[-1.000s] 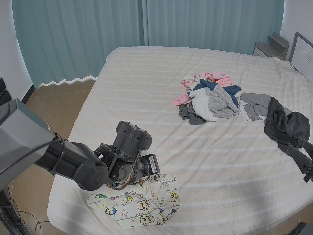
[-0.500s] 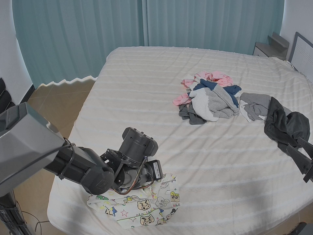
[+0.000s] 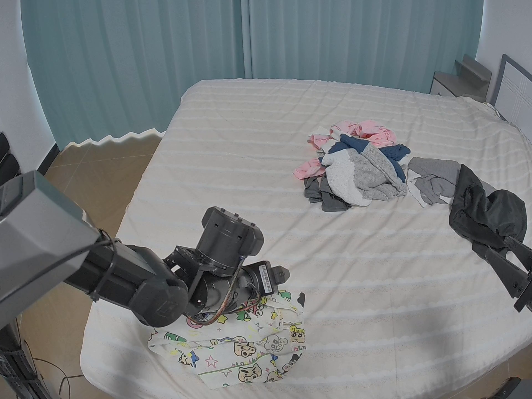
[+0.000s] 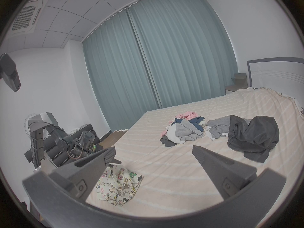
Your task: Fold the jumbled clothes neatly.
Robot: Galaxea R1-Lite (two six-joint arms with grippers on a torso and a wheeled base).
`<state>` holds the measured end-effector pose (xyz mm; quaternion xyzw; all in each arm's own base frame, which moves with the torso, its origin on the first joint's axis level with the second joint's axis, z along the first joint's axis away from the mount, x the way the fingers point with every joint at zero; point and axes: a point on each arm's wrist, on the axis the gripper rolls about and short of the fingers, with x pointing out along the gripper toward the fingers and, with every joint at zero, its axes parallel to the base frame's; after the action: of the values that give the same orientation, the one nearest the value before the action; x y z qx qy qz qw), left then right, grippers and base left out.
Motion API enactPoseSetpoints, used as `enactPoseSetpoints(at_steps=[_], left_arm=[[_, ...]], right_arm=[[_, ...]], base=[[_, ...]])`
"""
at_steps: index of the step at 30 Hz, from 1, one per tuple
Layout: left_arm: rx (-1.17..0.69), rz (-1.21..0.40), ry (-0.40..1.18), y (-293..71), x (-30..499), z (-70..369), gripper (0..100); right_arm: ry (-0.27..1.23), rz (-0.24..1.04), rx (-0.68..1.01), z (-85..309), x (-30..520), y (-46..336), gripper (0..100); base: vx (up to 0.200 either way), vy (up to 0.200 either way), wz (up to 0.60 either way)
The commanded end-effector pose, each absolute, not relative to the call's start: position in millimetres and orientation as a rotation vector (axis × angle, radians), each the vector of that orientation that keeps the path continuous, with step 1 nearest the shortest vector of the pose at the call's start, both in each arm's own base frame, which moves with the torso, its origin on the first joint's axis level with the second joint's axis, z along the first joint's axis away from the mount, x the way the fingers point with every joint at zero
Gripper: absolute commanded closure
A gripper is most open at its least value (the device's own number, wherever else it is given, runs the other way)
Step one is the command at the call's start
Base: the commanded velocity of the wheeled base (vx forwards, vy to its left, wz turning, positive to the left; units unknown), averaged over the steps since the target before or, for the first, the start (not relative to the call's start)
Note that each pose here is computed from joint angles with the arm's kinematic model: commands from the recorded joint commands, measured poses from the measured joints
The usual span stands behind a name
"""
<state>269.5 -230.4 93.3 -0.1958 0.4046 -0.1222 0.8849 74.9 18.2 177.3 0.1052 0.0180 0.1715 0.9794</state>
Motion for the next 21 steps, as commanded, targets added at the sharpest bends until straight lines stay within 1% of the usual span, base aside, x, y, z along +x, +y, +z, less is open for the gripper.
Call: enactPoseSetpoints(at_steps=[1,3,4,5,7,11,12,14,15,18,19,20,21], left_arm=[[-0.480,-0.292,0.735,-218.4,266.7,130.9,0],[-0.529,-0.334,0.668,-211.1,262.2,155.3,0],[-0.538,-0.341,0.658,-209.8,261.3,159.2,0],[-0.570,-0.402,0.632,-205.0,256.1,174.5,0],[-0.611,-0.469,0.619,-199.7,249.0,189.3,0],[-0.666,-0.489,0.605,-195.0,242.6,201.5,0],[-0.676,-0.470,0.592,-184.2,240.2,205.6,0],[-0.676,-0.470,0.592,-184.2,240.2,205.6,0],[-0.670,-0.427,0.590,-161.3,234.3,200.3,0],[-0.610,-0.382,0.629,-124.0,209.4,179.7,0],[-0.602,-0.371,0.641,-114.6,202.0,173.6,0],[-0.603,-0.370,0.643,-113.2,200.8,172.7,0],[-0.625,-0.359,0.649,-95.5,188.3,163.5,0]], right_arm=[[0.052,0.358,0.211,174.6,75.7,18.7,0],[0.059,0.377,0.211,173.6,75.7,19.2,0],[0.062,0.380,0.211,173.0,75.9,19.3,0],[0.071,0.390,0.210,171.1,75.8,19.6,0],[0.094,0.395,0.210,167.4,76.8,20.2,0],[0.134,0.398,0.210,159.2,78.1,20.9,0],[0.164,0.418,0.213,153.7,78.3,22.1,0],[0.164,0.418,0.213,153.7,78.3,22.1,0],[0.187,0.468,0.222,151.5,78.6,24.4,0],[0.250,0.597,0.307,160.2,90.3,35.0,0],[0.276,0.620,0.337,163.0,96.2,38.7,0],[0.280,0.625,0.342,163.7,97.3,39.6,0],[0.354,0.660,0.402,166.6,113.1,50.0,0]], base=[[0.000,0.000,0.00],[0.000,0.000,0.00],[0.000,0.000,0.00],[0.000,0.000,0.00],[0.000,0.000,0.00],[0.000,0.000,0.00],[0.000,0.000,0.00],[0.000,0.000,0.00],[0.000,0.000,0.00],[0.000,0.000,0.00],[0.000,0.000,0.00],[0.000,0.000,0.00],[0.000,0.000,0.00]])
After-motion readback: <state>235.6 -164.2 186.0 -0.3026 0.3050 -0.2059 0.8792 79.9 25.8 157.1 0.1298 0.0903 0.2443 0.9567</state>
